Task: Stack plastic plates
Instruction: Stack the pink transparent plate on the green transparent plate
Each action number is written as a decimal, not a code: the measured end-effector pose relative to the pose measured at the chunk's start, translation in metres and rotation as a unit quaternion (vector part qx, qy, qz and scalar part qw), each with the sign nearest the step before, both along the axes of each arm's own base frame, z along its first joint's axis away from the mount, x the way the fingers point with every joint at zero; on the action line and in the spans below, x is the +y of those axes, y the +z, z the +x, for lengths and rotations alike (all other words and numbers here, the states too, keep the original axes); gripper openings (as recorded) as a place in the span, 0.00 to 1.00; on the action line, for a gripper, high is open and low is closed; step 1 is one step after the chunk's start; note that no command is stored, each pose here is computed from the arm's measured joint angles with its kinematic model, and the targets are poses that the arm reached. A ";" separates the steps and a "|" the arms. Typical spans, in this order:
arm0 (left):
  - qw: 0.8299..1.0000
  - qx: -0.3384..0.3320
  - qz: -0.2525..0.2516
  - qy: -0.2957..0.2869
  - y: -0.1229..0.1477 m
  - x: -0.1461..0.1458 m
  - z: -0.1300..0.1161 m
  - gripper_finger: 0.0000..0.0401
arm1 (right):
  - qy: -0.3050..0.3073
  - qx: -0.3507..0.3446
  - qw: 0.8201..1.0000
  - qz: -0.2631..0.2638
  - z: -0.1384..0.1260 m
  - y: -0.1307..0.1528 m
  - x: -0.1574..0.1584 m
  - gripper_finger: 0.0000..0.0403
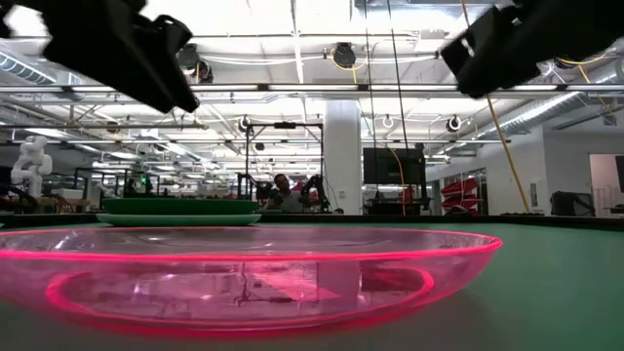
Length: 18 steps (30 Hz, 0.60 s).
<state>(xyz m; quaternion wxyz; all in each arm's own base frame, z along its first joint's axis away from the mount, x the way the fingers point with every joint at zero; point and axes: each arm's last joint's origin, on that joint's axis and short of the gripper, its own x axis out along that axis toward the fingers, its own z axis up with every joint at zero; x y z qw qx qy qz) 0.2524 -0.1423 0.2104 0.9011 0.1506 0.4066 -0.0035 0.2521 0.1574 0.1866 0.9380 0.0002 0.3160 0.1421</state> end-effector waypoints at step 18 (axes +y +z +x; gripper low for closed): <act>1.000 -0.006 0.001 0.001 -0.028 -0.051 -0.021 0.45 | 0.116 0.025 0.987 -0.110 0.057 -0.017 0.077 0.36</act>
